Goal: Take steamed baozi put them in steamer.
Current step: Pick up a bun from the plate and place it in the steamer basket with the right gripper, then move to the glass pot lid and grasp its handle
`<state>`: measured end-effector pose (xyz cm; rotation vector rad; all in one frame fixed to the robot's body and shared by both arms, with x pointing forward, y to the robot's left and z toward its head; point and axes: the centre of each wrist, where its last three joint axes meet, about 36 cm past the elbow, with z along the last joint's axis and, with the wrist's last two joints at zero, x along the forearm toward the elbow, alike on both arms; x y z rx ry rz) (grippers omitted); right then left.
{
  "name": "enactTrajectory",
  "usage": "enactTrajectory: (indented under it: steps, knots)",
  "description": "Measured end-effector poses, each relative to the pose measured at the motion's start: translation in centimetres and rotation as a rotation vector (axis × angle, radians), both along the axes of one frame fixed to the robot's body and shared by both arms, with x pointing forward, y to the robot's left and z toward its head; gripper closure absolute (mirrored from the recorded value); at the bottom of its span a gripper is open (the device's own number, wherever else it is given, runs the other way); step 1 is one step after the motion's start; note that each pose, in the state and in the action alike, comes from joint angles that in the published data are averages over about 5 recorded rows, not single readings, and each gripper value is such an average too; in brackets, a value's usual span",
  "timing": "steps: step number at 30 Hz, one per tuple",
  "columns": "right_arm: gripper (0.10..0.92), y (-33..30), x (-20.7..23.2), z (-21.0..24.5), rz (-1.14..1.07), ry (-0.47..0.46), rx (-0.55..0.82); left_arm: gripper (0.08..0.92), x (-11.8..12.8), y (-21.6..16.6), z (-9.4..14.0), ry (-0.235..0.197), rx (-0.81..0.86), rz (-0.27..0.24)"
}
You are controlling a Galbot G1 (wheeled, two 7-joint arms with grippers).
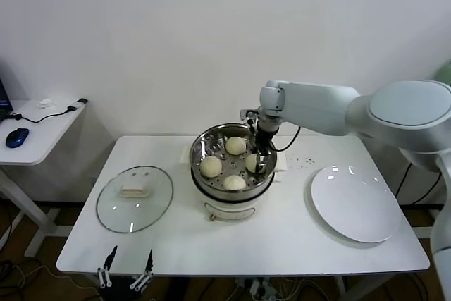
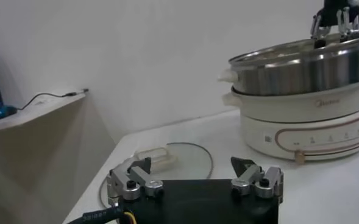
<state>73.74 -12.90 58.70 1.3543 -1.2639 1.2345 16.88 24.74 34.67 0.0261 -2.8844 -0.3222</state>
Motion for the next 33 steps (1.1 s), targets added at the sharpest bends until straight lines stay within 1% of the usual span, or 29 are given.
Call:
enactTrajectory:
  steps: [6,9,17,23,28,33]
  knots:
    - [0.244,0.1,0.2,0.2,-0.005,0.0,-0.003,0.177,0.1,0.0,0.0,-0.003,0.0,-0.001]
    - [0.207,0.1,0.3,0.5,-0.005,0.003,0.0,0.177,0.1,0.0,0.1,-0.004,0.001,-0.001]
    - [0.2,-0.3,0.4,2.3,-0.002,-0.006,0.04,0.177,0.2,0.0,0.3,-0.009,0.004,-0.001]
    - [0.2,-2.2,0.4,5.2,-0.008,-0.047,0.107,0.177,0.3,0.0,0.4,-0.018,0.008,0.001]
    - [0.2,-6.1,0.1,7.2,-0.029,-0.099,0.209,0.177,0.5,0.1,0.6,-0.03,0.011,0.006]
    - [0.2,-10.9,-1.5,7.0,-0.057,-0.169,0.371,0.177,0.9,0.2,0.8,-0.041,0.014,0.014]
